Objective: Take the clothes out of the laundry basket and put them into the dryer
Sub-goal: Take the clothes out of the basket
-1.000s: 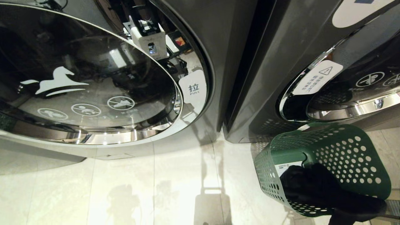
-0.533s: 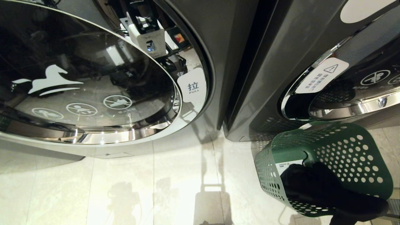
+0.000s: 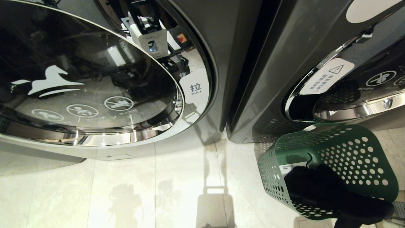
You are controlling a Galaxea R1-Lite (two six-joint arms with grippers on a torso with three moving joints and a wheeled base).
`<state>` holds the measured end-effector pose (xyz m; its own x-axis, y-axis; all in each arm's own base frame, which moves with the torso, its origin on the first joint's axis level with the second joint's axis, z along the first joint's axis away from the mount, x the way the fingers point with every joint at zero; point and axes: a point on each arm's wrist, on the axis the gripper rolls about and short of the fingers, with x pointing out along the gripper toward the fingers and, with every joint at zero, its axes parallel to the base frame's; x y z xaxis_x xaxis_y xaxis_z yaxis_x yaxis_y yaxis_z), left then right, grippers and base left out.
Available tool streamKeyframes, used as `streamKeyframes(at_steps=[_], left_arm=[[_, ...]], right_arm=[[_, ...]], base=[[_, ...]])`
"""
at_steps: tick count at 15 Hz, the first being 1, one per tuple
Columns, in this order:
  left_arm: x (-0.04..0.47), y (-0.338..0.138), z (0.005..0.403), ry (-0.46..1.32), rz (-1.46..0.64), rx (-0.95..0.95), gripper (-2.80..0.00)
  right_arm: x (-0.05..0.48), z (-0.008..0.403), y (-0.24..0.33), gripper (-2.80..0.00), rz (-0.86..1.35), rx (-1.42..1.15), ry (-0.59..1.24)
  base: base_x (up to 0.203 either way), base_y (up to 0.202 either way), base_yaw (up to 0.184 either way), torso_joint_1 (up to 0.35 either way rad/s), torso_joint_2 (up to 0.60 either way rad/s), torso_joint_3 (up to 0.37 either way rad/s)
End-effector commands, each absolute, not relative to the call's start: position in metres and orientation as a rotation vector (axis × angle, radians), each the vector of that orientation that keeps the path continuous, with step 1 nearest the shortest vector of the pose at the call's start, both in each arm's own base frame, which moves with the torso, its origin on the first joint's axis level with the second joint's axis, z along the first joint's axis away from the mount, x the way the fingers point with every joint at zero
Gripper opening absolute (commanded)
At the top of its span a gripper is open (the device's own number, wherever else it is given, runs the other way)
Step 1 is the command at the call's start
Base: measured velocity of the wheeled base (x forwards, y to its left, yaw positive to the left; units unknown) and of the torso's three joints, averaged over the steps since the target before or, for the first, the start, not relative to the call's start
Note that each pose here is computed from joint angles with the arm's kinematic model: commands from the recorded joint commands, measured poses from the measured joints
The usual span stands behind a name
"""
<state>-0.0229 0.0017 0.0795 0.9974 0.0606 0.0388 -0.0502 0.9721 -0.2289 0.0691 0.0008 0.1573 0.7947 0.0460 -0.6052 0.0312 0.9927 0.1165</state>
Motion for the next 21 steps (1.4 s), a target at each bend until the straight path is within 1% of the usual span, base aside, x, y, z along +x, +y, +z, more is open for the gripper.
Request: streamKeyframes(at_steps=[1,5,11,15,18,21], left_arm=[[-0.021,0.002,0.071,-0.016,0.06,-0.23,-2.8],[-0.021,0.002,0.071,-0.019,0.058,-0.231,-2.8],[-0.021,0.002,0.071,-0.018,0.06,-0.23,-2.8],[-0.021,0.002,0.071,-0.018,0.06,-0.23,-2.8],[-0.021,0.002,0.071,-0.018,0.06,-0.23,-2.8],[-0.021,0.002,0.071,-0.017,0.06,-0.23,-2.8]], right_arm=[[0.097,0.145,0.0,0.0,-0.015,0.142,0.816],[0.135,0.123,-0.003,0.0,-0.112,0.141,0.979],[0.224,0.064,-0.009,0.0,-0.213,0.109,1.0],[0.285,0.048,-0.023,0.0,-0.257,0.11,0.95],[0.301,0.033,-0.036,0.0,-0.281,-0.004,0.999],[0.313,0.021,-0.04,0.0,-0.289,-0.006,1.01]], base=[[0.0,0.0,0.0,0.0,0.0,0.0],[0.0,0.0,0.0,0.0,0.0,0.0],[0.0,0.0,0.0,0.0,0.0,0.0],[0.0,0.0,0.0,0.0,0.0,0.0],[0.0,0.0,0.0,0.0,0.0,0.0],[0.0,0.0,0.0,0.0,0.0,0.0]])
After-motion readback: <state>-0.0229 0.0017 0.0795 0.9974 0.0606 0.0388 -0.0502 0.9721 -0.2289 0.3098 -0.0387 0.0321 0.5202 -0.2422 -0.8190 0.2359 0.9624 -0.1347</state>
